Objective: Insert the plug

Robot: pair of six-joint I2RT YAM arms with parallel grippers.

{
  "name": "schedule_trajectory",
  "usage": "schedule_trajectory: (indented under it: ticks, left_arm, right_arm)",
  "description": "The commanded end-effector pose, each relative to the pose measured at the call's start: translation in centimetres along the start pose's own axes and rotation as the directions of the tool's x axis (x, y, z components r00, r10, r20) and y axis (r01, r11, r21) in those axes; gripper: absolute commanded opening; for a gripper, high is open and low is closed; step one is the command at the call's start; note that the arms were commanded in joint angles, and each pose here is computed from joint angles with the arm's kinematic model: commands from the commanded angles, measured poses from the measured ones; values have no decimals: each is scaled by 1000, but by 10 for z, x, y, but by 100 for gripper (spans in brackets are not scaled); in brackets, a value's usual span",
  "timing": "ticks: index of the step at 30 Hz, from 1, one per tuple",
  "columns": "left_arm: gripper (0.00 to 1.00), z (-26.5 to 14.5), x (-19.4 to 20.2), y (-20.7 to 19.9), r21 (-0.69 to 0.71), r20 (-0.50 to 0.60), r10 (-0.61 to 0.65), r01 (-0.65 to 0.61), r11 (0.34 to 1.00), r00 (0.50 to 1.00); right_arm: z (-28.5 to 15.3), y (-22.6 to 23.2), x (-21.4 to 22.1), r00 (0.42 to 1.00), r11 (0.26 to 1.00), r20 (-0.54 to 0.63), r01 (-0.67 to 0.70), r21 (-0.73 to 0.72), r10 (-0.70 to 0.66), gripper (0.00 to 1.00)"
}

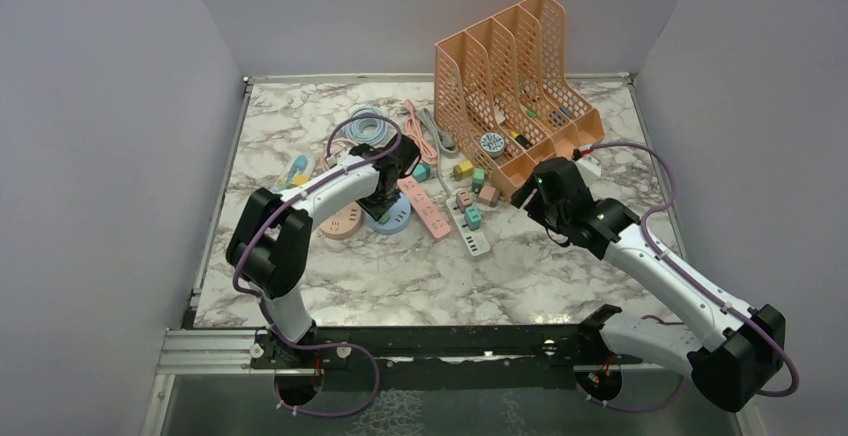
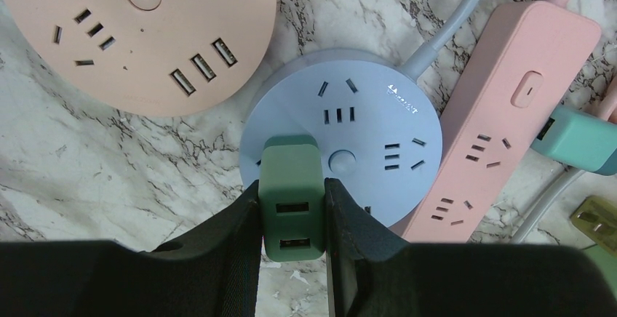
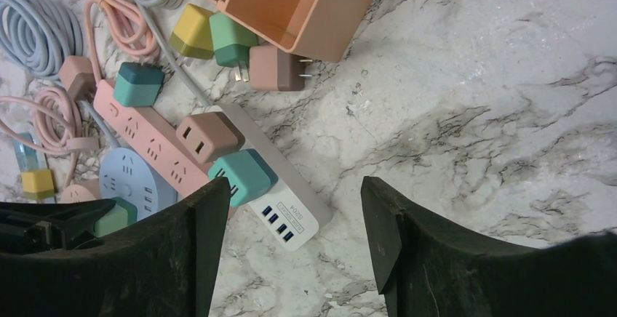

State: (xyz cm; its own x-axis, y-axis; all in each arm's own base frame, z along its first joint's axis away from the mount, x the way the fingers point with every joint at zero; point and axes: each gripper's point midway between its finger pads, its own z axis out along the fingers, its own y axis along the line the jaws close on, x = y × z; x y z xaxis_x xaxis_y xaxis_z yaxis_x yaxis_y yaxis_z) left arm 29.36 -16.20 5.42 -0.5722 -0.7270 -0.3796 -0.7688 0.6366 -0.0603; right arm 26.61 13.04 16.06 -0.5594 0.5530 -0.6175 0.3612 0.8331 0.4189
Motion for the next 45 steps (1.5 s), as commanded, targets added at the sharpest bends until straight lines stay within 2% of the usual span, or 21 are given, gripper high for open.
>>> schedule_trajectory:
  ticks: [1, 4, 7, 11, 14, 17, 21, 23, 26, 30, 35, 40, 45]
  left_arm:
    - [24, 21, 10, 26, -68, 0, 91, -91, 994, 996]
    - [52, -1, -3, 18, -3, 27, 117, -117, 993, 993]
    - [66, -24, -17, 13, 58, 63, 150, -154, 986, 987]
    - [74, -49, -29, 5, 131, 96, 221, -232, 964, 971]
    - [75, -69, -38, -1, 188, 126, 251, -271, 944, 960]
    - [75, -89, -48, -9, 249, 178, 308, -346, 905, 934]
    - [72, -108, -60, -16, 320, 297, 415, -499, 805, 860]
    - [72, -119, -56, -26, 403, 371, 476, -600, 691, 798]
    - [72, -139, -49, -36, 505, 492, 477, -685, 524, 728]
    - [75, -161, -45, -43, 554, 601, 439, -744, 375, 668]
    - [82, -181, -39, -51, 579, 668, 404, -778, 246, 625]
    - [99, -188, -35, -56, 593, 696, 370, -783, 187, 616]
    - [99, -194, -26, -62, 625, 700, 346, -770, 127, 625]
  right_arm:
    - [-4, -3, -11, 999, 1000, 44, 7, 13, -8, 68]
    - [-5, -2, -12, 999, 1000, 41, 10, 9, -11, 70]
    - [-7, -1, -15, 999, 1000, 44, 13, 8, -13, 70]
    - [-8, -4, -21, 997, 998, 62, 43, 41, -46, 71]
    - [-7, -9, -29, 992, 992, 87, 80, 93, -88, 72]
    - [-5, -5, -33, 984, 987, 95, 142, 79, -150, 72]
    - [4, 16, -29, 958, 960, 67, 279, -24, -277, 72]
    - [11, 20, -28, 950, 949, 37, 310, -48, -309, 72]
    - [28, 17, -29, 948, 947, -20, 315, -64, -317, 72]
    - [46, 6, -33, 955, 955, -60, 287, -70, -291, 72]
    - [64, -24, -46, 969, 972, -75, 237, -4, -236, 72]
    - [86, -56, -61, 975, 971, -75, 214, 106, -207, 71]
    - [105, -83, -70, 979, 952, -79, 202, 228, -189, 70]
